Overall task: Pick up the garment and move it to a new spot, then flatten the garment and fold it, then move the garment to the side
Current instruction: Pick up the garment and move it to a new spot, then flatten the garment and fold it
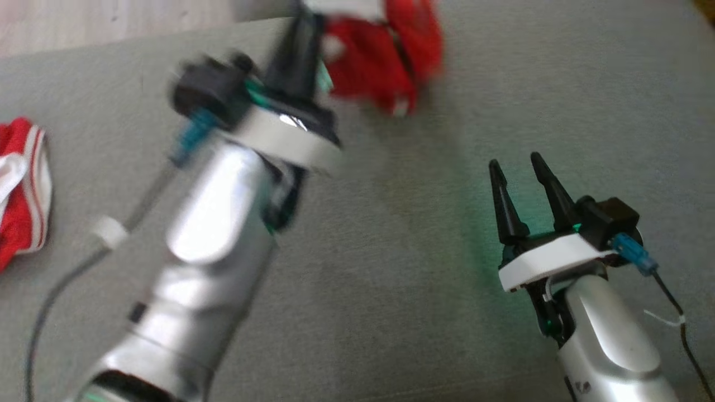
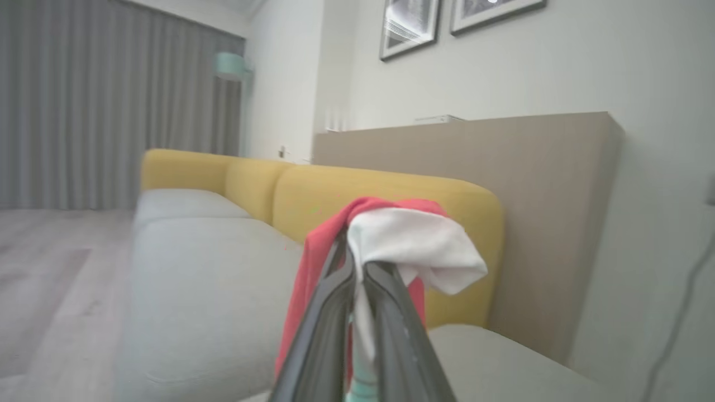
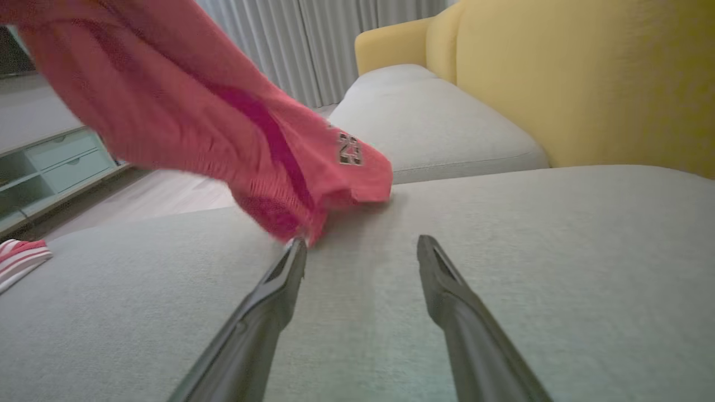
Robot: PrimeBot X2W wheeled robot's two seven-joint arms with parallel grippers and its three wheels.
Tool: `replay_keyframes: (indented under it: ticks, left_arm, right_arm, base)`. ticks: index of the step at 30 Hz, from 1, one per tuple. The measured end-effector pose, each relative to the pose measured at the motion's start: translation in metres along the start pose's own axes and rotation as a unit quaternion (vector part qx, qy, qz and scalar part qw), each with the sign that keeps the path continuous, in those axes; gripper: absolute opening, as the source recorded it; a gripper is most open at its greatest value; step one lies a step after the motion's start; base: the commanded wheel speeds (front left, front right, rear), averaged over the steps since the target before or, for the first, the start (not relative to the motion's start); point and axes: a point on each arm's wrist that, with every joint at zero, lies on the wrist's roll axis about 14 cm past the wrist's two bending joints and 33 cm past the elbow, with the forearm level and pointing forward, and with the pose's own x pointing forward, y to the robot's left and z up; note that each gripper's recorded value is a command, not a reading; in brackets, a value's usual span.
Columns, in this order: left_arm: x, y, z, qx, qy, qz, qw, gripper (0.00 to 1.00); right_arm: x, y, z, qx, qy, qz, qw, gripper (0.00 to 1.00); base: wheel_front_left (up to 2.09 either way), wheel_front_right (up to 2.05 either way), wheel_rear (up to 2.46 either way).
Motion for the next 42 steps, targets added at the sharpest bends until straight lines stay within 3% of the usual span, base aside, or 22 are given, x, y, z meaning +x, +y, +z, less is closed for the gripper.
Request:
replay_keyframes:
  ticks: [1, 2, 3, 7, 14, 20, 27, 34, 42]
  left_arm:
    - [-0.002, -0.015, -0.009, -0.005, 0.011, -0.012, 1.000, 0.04]
    - [-0.003, -0.026, -0.017, -0.010, 0.022, -0.022, 0.999, 0.40]
    - [-0.006, -0.035, -0.024, -0.017, 0.031, -0.025, 0.999, 1.00]
    - [-0.027, -0.042, -0.055, -0.028, 0.077, -0.010, 0.997, 1.00]
    - [-0.100, -0.002, -0.104, -0.037, 0.152, 0.105, 0.982, 1.00]
    - [-0.176, 0.054, -0.102, -0.012, 0.164, 0.225, 0.960, 1.00]
    - [-0.260, 0.075, -0.098, 0.001, 0.174, 0.317, 0.932, 1.00]
    - [-0.289, 0.069, -0.106, -0.003, 0.193, 0.328, 0.925, 1.00]
    - [-0.284, 0.061, -0.118, -0.025, 0.204, 0.305, 0.930, 1.00]
  right_arm:
    - [-0.004, -0.004, 0.000, 0.000, 0.000, -0.007, 1.000, 1.00]
    - [-0.007, -0.007, 0.001, 0.000, -0.001, -0.011, 1.000, 1.00]
    - [-0.009, -0.009, 0.002, -0.001, -0.002, -0.015, 1.000, 1.00]
    - [-0.011, -0.010, 0.006, 0.000, -0.007, -0.018, 1.000, 1.00]
    - [-0.016, -0.005, 0.007, 0.003, -0.011, -0.015, 1.000, 1.00]
    - [-0.026, 0.002, 0.010, 0.007, -0.018, -0.011, 1.000, 1.00]
    - [-0.047, 0.009, 0.003, 0.010, -0.013, -0.009, 1.000, 1.00]
    - [-0.056, 0.012, -0.005, 0.015, -0.004, -0.011, 1.000, 1.00]
    - [-0.058, 0.009, -0.014, 0.019, 0.009, -0.016, 1.000, 1.00]
  base:
    - [0.00, 0.00, 0.00]
    - [0.00, 0.00, 0.00]
    - [0.00, 0.00, 0.00]
    - [0.00, 0.00, 0.00]
    - [0.00, 0.00, 0.00]
    - [0.00, 0.00, 0.00]
    - [0.00, 0.00, 0.00]
    - [0.00, 0.00, 0.00]
    - [0.00, 0.00, 0.00]
